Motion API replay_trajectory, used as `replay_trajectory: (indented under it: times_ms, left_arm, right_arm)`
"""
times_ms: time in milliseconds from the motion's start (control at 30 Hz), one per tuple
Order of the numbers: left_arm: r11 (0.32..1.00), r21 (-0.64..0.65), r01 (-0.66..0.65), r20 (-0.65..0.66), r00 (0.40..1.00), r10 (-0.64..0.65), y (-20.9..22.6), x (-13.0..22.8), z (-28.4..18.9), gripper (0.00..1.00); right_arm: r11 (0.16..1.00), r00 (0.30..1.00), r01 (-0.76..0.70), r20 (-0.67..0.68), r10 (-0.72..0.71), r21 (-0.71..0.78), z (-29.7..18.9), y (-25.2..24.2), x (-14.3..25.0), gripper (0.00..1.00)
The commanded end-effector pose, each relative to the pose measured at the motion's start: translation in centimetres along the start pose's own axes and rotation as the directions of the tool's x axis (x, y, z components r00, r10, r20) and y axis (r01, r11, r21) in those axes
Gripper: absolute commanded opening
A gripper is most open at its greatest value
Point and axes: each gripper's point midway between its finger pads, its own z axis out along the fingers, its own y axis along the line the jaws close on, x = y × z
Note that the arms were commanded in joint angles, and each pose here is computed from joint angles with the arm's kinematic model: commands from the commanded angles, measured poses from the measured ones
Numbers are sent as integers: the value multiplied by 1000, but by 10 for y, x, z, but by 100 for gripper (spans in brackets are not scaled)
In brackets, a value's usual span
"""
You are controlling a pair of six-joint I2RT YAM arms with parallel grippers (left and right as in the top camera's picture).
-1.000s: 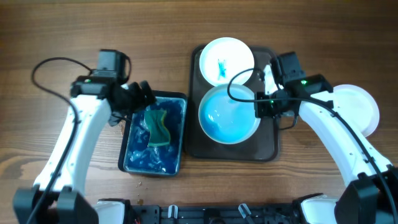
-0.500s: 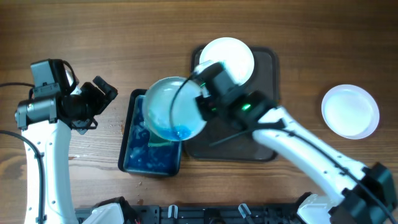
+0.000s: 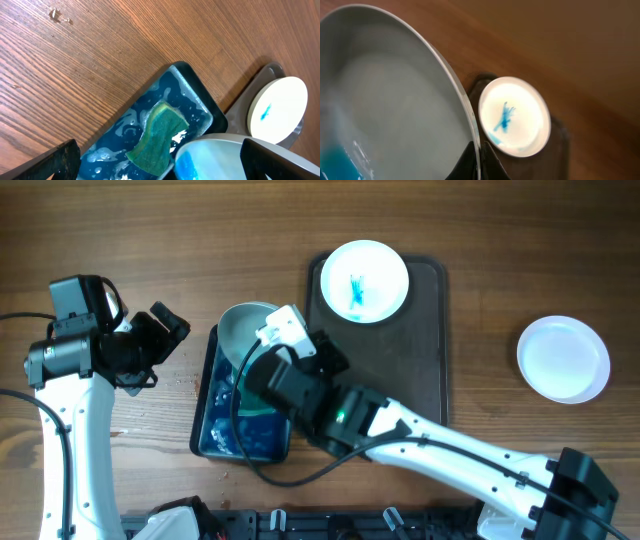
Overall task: Clean dirty plates on tray and stack at the side
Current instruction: 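Lift the plate with the right gripper and tip it over the basin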
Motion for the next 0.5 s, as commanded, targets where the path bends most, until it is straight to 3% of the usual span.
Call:
replay_trajectory:
  times_ms: [0,267,467]
  left_arm:
    - [1000,25,-6,13,1000,5,-6,-4,-7,100]
    - [1000,25,-6,13,1000,5,-6,-4,-7,100]
    - [1000,25,-6,13,1000,5,-6,-4,-7,100]
  right_arm:
    - [982,993,78,72,-91,170,-18,-20,-23,4]
    - [937,970,168,117,-213,307,-44,-25,-41,4]
    - [927,954,216,135,-267,308,-56,-14,-47,4]
